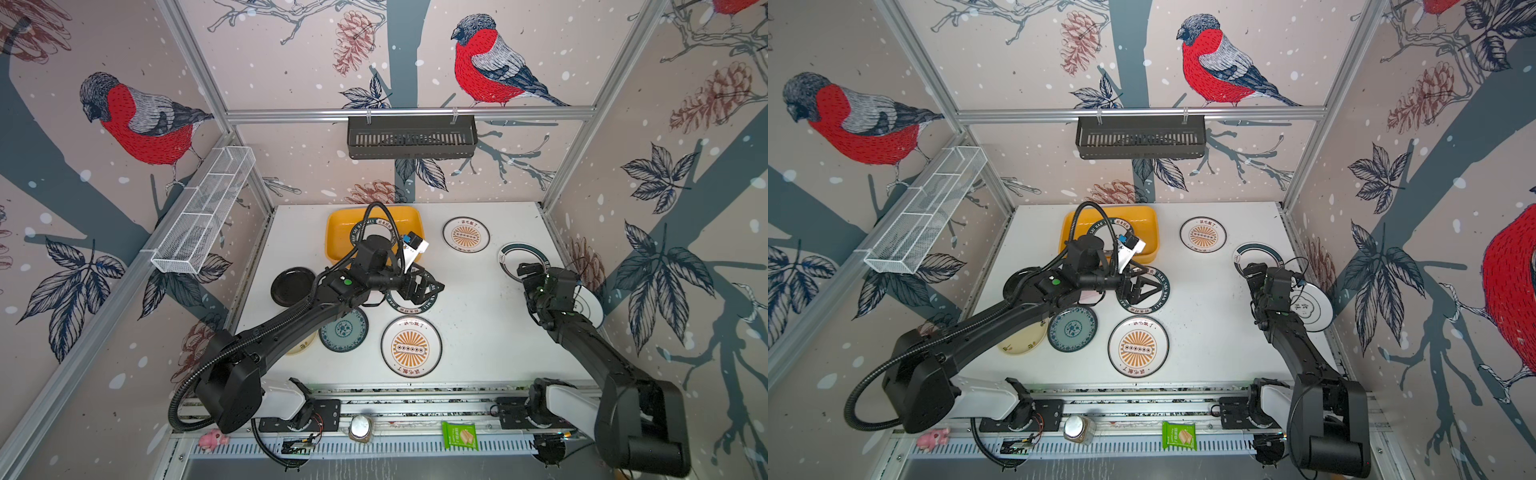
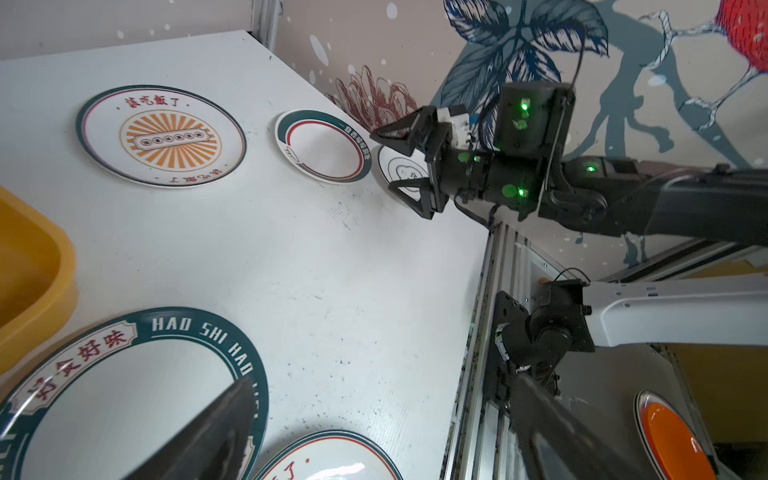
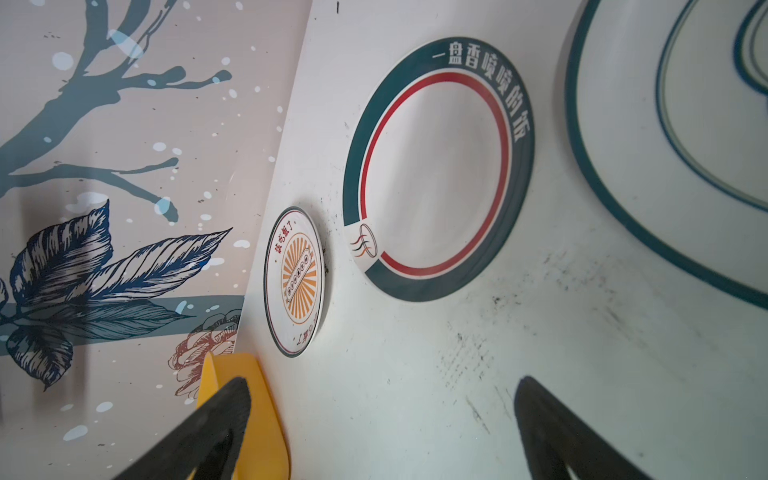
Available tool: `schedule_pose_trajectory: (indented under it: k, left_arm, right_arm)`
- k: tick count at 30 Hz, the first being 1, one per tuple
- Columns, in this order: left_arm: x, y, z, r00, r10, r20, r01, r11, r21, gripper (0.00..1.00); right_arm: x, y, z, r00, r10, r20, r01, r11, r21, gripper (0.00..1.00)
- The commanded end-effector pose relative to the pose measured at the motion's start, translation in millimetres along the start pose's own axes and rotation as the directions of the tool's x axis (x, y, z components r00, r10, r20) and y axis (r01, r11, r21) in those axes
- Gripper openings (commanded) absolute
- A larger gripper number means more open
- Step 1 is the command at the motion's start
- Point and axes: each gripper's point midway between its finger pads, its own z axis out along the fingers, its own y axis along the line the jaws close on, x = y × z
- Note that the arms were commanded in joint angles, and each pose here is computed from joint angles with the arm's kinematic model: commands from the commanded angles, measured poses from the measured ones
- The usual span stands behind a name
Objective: Place the plates into the plastic bin on the countertop
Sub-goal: 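Grip the red-and-green-rimmed plate with the right gripper and lift it upright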
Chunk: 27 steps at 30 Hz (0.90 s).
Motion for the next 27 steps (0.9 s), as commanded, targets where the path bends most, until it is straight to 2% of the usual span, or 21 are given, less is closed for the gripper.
schedule_pose_trajectory:
  k: [1,9,14,22,27]
  left_arm:
    - [5.5,3.1,2.3,0.998,0.053,-0.028,-0.054,0.997,-0.048,0.96]
    - [2.1,3.4,-1.6,0.998,0.066,-0.015,-0.066,0.995,-0.071,0.96]
    - [4.3,6.2,-0.5,0.998,0.064,-0.025,-0.066,0.995,-0.080,0.96]
    - [5.1,9.8,0.6,0.997,0.065,-0.030,-0.068,0.993,-0.097,0.96]
    - [6.0,12.3,1.1,0.997,0.067,-0.035,-0.070,0.992,-0.108,0.96]
  right_arm:
    - [-6.5,13.4,8.0,1.000,0.028,-0.002,-0.028,0.998,-0.057,0.99]
    - [-0.6,-11.0,43.6,0.994,0.082,-0.067,-0.078,0.995,0.065,0.89]
    - [-0.1,-22.7,50.5,0.991,0.127,-0.048,-0.122,0.988,0.099,0.84]
    - [-6.9,-38.0,59.9,0.985,0.170,0.002,-0.169,0.975,0.145,0.81]
    - [-5.9,-46.0,68.4,0.979,0.206,0.015,-0.206,0.968,0.145,0.73]
